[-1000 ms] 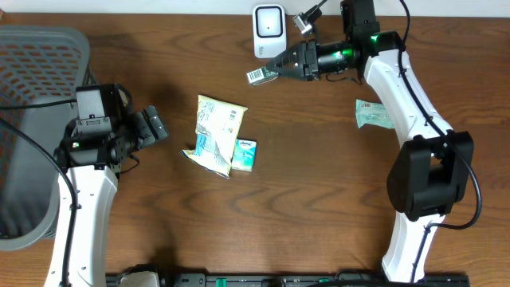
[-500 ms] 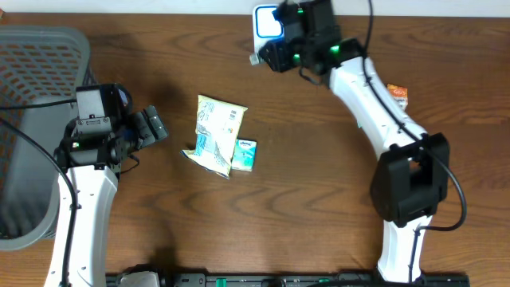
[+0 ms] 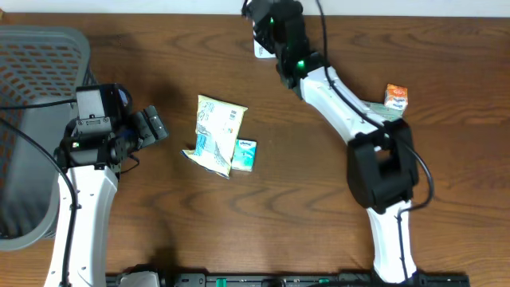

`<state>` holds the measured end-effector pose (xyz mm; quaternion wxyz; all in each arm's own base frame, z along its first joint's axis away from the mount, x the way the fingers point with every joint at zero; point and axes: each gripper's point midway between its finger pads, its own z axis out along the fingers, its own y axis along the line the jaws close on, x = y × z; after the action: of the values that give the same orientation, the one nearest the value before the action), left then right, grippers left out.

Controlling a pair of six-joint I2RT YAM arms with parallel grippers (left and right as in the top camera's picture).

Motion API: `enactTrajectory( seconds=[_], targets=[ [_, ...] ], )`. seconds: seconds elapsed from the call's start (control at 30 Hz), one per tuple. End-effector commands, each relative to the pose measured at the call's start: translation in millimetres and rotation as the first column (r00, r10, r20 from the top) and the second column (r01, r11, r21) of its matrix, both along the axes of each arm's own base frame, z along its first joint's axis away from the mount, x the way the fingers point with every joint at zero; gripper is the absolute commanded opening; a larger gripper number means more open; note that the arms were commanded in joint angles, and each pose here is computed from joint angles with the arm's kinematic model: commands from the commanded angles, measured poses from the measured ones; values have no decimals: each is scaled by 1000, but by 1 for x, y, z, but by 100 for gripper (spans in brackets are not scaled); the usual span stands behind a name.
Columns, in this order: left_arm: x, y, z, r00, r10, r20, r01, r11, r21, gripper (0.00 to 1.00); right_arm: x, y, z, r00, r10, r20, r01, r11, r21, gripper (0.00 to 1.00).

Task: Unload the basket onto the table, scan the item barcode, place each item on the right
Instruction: 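Raise the Zam-Buk box barcode up to the white scanner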

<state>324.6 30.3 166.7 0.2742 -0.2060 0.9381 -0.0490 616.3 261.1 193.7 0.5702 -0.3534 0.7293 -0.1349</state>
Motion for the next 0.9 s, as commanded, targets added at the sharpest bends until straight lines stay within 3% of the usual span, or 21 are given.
enactTrajectory(
  seconds=[0.0, 0.2, 0.87],
  targets=[
    [0, 1, -1, 1000, 5, -3, -5, 1000, 0, 98, 10, -2, -19, 996, 59, 64, -41, 966, -254, 43],
    [0, 1, -1, 1000, 5, -3, -5, 1000, 0, 98, 22, 0, -36, 982, 131, 137, -58, 896, -441, 41],
    [0, 1, -1, 1000, 5, -3, -5, 1000, 0, 98, 30, -6, -47, 980, 144, 139, -75, 909, -410, 50]
  ],
)
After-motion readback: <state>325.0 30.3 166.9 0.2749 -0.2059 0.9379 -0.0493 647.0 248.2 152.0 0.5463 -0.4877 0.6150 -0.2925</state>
